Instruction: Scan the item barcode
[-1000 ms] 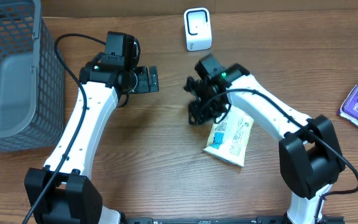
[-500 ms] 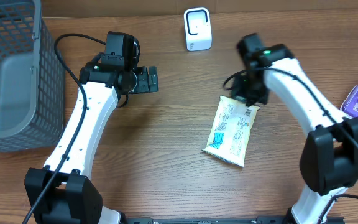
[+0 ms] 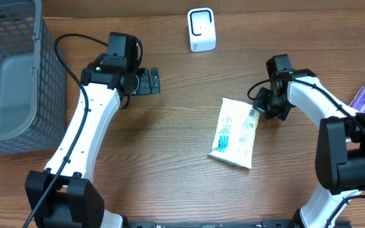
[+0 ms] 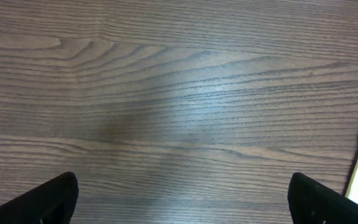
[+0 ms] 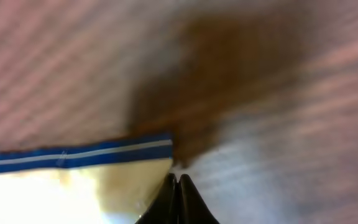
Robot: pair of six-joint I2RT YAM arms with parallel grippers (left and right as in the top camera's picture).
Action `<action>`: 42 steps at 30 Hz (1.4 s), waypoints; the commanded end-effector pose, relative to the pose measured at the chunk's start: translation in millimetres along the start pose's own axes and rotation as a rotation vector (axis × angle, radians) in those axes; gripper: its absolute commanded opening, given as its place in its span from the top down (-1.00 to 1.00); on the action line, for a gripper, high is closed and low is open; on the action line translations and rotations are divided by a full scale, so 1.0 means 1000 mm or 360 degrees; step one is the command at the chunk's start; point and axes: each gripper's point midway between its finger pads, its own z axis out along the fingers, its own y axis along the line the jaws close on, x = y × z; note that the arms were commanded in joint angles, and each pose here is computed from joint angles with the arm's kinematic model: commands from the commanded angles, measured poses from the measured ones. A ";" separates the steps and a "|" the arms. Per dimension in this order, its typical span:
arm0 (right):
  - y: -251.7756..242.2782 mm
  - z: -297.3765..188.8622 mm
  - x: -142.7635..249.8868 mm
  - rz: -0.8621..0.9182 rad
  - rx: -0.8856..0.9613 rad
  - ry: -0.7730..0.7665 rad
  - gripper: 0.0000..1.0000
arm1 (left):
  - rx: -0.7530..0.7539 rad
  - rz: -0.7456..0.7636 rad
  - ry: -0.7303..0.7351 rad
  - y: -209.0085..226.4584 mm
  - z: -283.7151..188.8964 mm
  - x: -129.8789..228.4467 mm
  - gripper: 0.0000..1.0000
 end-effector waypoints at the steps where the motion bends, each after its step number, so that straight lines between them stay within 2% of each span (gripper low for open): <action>1: 0.010 0.015 0.003 -0.0116 -0.0082 0.0038 0.93 | -0.0027 -0.0003 -0.0010 0.003 0.000 -0.003 -0.99; 5: 0.050 0.026 0.010 -0.0436 -0.0438 0.0122 0.92 | -0.0030 -0.0002 0.0003 0.004 0.000 -0.001 -0.99; 8: 0.077 0.016 0.011 -0.0642 -0.0691 0.0109 0.89 | -0.0035 -0.0001 0.0018 0.005 0.000 0.001 -0.99; 9: 0.079 0.014 0.011 -0.0664 -0.0701 0.0106 0.76 | -0.0036 -0.0001 0.0022 0.005 0.000 0.002 -0.99; 12: 0.078 0.012 0.008 -0.0665 -0.0688 0.0098 -0.11 | -0.0039 0.0000 0.0035 0.005 0.000 0.004 -1.00; 14: 0.074 0.008 0.004 -0.0667 -0.0680 0.0108 -0.75 | -0.0041 0.0000 0.0041 0.005 0.000 0.005 -0.99; 16: 0.065 0.001 0.002 -0.0697 -0.0656 0.0142 -0.96 | -0.0041 0.0000 0.0042 0.006 0.000 0.005 -1.00; 21: 0.032 -0.023 -0.002 -0.0776 -0.0611 0.0259 -1.00 | -0.0040 0.0000 0.0041 0.005 0.000 0.005 -1.00; 23: 0.024 -0.031 0.003 -0.0824 -0.0703 0.0316 -1.00 | -0.0040 -0.0001 0.0041 0.005 0.000 0.005 -0.99; 24: 0.016 -0.041 0.016 -0.0962 -0.0894 0.0374 -1.00 | -0.0039 -0.0003 0.0041 0.005 0.000 0.005 -0.99; 25: 0.012 -0.042 0.018 -0.0976 -0.0923 0.0384 -1.00 | -0.0039 -0.0009 0.0042 0.005 0.000 0.005 -1.00; 33: 0.009 -0.031 0.029 -0.0949 -0.1035 0.0409 -1.00 | -0.0034 -0.0018 0.0063 0.005 0.000 0.008 -0.99; 42: 0.027 0.001 0.079 -0.1013 -0.1081 0.0643 -1.00 | -0.0042 -0.0016 0.0090 0.006 0.000 0.013 -1.00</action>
